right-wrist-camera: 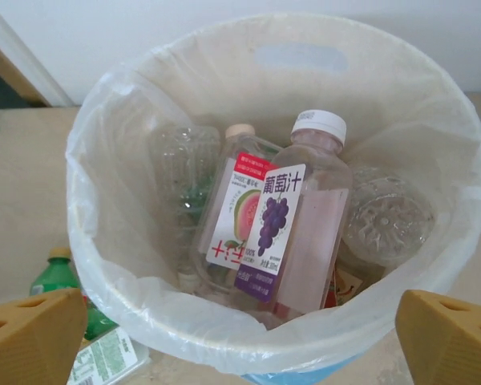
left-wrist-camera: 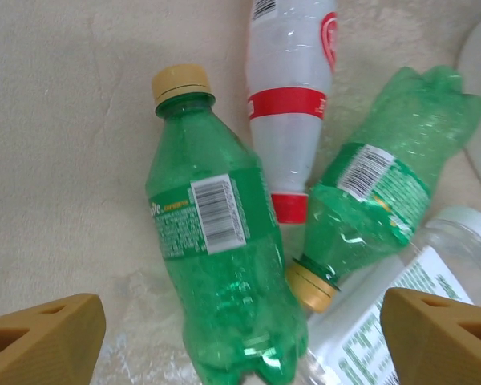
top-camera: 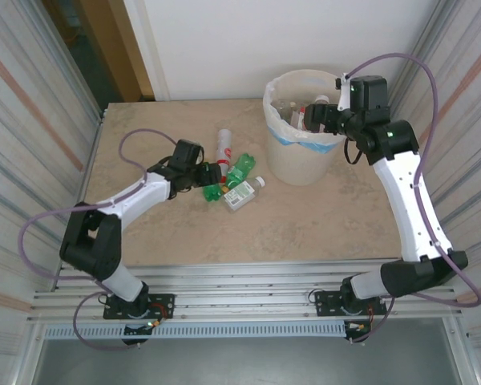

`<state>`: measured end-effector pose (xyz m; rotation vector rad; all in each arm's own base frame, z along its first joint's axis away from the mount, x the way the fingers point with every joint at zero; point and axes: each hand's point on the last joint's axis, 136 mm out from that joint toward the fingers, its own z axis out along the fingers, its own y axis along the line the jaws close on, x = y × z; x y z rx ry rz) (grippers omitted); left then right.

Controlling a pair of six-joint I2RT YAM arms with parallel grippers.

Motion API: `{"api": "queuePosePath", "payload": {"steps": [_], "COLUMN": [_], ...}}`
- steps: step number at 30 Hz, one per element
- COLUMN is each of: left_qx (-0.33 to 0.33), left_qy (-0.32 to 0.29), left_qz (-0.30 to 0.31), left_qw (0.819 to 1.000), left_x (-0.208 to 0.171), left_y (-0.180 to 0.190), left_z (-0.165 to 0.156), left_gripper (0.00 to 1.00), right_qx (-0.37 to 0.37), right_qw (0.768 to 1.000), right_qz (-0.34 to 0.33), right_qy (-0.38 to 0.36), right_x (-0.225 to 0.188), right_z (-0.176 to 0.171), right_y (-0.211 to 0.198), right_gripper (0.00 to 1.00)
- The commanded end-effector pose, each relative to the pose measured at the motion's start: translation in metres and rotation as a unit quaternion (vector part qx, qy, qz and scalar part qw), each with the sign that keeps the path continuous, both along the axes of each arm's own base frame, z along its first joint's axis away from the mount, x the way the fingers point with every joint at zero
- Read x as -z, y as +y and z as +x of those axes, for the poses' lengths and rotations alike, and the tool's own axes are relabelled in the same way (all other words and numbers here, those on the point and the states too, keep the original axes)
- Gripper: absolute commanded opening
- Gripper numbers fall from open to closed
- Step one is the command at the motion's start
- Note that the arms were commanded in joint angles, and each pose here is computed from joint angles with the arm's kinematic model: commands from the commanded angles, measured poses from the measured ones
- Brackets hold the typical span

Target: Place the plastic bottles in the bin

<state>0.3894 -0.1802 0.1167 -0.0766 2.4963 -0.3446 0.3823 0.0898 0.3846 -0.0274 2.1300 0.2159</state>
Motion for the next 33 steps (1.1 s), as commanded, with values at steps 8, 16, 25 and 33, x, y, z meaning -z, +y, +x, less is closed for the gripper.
{"api": "queuePosePath", "payload": {"steps": [8,16,25,33], "left_qx": [-0.014,-0.017,-0.025,-0.033], "left_qy": [0.045,0.075,0.098,0.107], "left_qz": [0.041,0.056,0.077,0.089], "left_qw": [0.998,0.995,0.992,0.99], "left_x": [0.033,0.058,0.078,0.086], "left_y": [0.002,0.007,0.016,0.025], "left_z": [0.014,0.01,0.003,-0.003], "left_gripper": [0.8,0.74,0.66,0.53], "right_qx": [0.015,0.013,0.01,0.007], "right_qw": [0.999,0.998,0.998,0.998], "right_qz": [0.025,0.033,0.035,0.034], "right_qy": [-0.042,-0.046,-0.049,-0.044], "right_x": [-0.015,-0.014,-0.013,-0.009], "right_z": [-0.011,-0.011,-0.009,-0.009], "right_y": [-0.002,0.001,0.005,0.007], "right_gripper": [0.98,0.98,0.98,0.98]}}
